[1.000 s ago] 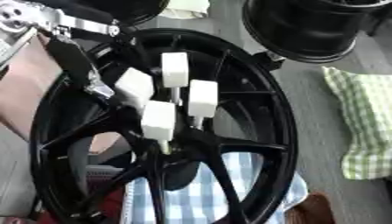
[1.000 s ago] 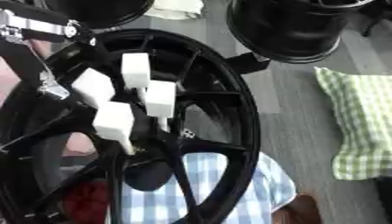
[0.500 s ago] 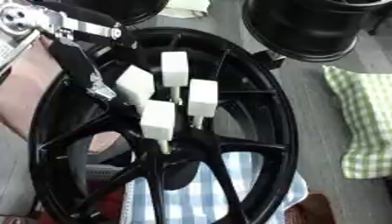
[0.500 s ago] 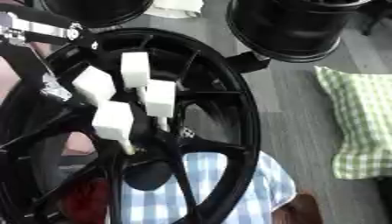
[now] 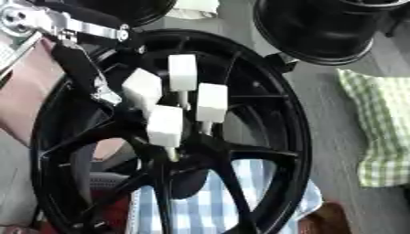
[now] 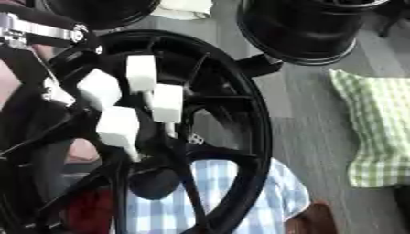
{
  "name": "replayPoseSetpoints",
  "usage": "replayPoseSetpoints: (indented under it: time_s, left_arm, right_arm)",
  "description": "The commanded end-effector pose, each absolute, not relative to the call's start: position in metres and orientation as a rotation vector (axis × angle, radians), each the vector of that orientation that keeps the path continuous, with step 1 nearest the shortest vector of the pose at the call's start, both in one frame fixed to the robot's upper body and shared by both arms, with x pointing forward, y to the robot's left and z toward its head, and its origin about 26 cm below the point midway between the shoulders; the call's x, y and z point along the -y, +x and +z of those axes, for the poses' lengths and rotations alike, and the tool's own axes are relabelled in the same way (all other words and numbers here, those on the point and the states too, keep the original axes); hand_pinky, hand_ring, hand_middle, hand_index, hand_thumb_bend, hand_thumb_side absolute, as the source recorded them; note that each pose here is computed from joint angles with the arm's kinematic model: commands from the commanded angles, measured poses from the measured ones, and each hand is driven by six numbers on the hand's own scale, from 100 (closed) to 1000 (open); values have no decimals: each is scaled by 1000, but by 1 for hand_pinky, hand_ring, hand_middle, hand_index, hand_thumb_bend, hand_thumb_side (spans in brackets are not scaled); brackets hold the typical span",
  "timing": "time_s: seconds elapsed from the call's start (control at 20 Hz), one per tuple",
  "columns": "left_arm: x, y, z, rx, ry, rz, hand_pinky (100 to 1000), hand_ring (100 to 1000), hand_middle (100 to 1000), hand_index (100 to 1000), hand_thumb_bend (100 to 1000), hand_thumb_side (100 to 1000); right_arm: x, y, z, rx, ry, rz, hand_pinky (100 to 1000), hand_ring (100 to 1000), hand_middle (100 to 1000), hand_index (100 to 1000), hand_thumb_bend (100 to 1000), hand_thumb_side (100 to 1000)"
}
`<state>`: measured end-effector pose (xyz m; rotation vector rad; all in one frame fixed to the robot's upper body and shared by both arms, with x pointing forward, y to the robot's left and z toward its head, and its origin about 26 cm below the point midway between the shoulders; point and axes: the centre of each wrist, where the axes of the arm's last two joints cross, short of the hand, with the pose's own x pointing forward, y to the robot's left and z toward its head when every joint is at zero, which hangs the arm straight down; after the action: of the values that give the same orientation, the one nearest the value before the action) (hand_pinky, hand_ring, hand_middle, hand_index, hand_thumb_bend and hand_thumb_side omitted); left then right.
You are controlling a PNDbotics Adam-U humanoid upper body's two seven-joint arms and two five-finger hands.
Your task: Pull the pin out of the wheel hub.
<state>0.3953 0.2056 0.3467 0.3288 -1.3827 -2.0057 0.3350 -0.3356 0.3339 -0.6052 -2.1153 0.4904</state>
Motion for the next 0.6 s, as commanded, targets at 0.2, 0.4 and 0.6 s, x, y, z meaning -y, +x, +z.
replayPoseSetpoints:
  time_s: [0.2, 0.4, 0.6]
  left_arm:
    - [-204, 388, 358, 1422, 322, -2027, 815, 711, 605, 741, 481, 304]
    - [-202, 387, 356, 1427, 303, -2050, 817, 724, 637, 768, 480, 298]
    - [-202, 387, 355, 1428, 291, -2057, 813, 716, 620, 755, 459, 277]
  right_arm:
    - [343, 332, 346, 2142, -634, 445, 813, 671, 663, 741, 100, 753]
    - [344, 333, 346, 2148, -634, 429, 812, 670, 662, 740, 100, 751]
    - [345, 333, 346, 2149, -635, 408, 811, 668, 661, 739, 100, 754]
